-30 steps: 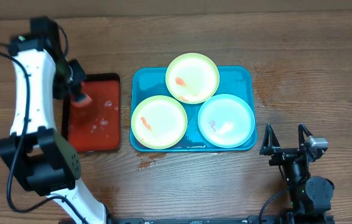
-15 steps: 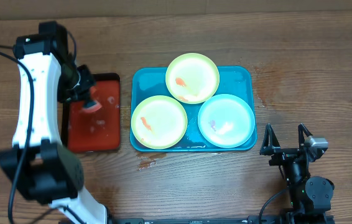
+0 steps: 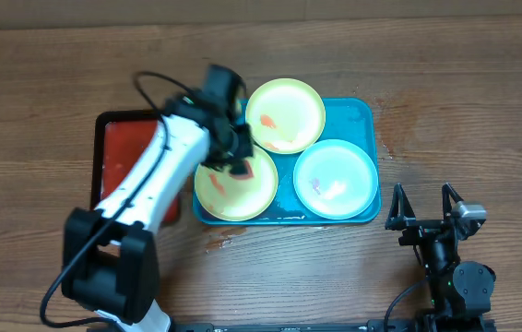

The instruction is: Clean dirty plates on tray and stack at the side

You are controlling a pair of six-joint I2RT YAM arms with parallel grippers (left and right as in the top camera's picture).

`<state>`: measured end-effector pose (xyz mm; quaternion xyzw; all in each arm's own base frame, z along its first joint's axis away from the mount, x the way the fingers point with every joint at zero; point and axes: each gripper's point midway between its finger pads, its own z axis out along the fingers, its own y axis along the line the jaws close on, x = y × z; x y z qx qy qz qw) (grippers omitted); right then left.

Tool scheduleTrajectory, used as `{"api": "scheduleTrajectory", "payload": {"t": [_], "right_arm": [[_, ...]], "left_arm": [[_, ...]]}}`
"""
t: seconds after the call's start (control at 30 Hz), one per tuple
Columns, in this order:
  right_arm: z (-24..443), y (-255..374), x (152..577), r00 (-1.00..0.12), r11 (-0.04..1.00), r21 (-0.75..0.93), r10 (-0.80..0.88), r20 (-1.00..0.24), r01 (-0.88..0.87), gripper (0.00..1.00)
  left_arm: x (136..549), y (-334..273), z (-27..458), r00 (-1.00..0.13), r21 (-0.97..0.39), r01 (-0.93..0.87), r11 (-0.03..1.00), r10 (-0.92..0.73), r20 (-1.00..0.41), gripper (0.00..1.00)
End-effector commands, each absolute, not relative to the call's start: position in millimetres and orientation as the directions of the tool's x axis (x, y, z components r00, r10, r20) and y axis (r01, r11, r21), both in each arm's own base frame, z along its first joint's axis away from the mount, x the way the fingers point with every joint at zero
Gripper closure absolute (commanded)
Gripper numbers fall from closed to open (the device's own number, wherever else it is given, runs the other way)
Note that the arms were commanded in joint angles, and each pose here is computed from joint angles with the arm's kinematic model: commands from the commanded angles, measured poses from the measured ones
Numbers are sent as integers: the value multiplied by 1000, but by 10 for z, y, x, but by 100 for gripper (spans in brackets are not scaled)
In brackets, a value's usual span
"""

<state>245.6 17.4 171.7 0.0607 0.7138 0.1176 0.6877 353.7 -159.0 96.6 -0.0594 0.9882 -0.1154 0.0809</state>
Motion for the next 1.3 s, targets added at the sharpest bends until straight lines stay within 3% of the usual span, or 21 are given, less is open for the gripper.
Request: {"api": "scheduleTrajectory", "payload": {"t": [0.0, 0.23, 0.4, 0.47, 0.5, 0.73, 0.93, 1.0, 1.03, 1.07, 1.1, 1.13, 1.27], "right_arm": [[1696, 161, 2460, -42, 966, 248, 245, -969, -69, 0], [1696, 161, 2460, -42, 966, 248, 245, -969, -69, 0], [1696, 161, 2460, -42, 966, 248, 245, -969, -69, 0], [1696, 161, 2460, -42, 966, 248, 245, -969, -69, 0], [1696, 162, 2459, -42, 966, 248, 245, -969, -69, 0], [1696, 161, 2460, -42, 966, 248, 245, -969, -69, 0], [1696, 161, 2460, -42, 966, 248, 245, -969, -69, 0], [1696, 161, 2460, -42, 966, 248, 245, -969, -69, 0], [1696, 161, 2460, -42, 966, 248, 245, -969, -69, 0], [1696, 161, 2460, -42, 966, 248, 245, -969, -69, 0], [1696, 162, 2459, -42, 966, 248, 245, -969, -69, 0], [1696, 161, 2460, -42, 966, 248, 245, -969, -69, 0], [1696, 161, 2460, -42, 966, 248, 245, -969, -69, 0]], "left_arm": [[3473, -1573, 636, -953, -182, -228, 957, -257, -161, 96], [3409, -1438, 370, -925, -128, -306, 943, -327, -194, 96], [3458, -1432, 374, -919, -130, -308, 942, -331, -217, 80], [3491, -1471, 385, -917, -152, -303, 941, -331, -222, 65], [3510, -1495, 393, -916, -166, -299, 940, -332, -225, 64], [3678, -1558, 578, -933, -210, -203, 956, -254, -256, 66], [3896, -1194, 1298, -927, -182, -209, 961, -253, -275, 65], [3961, -1011, 1566, -914, -181, -243, 953, -287, -285, 57], [3992, -904, 1704, -904, -185, -268, 946, -313, -292, 46], [4015, -818, 1801, -895, -188, -287, 939, -333, -297, 29], [4036, -714, 1904, -884, -192, -309, 931, -356, -304, 5], [4053, -608, 1985, -872, -195, -332, 923, -380, -309, 0], [4082, -338, 2025, -845, -195, -393, 899, -436, -310, 0]]}}
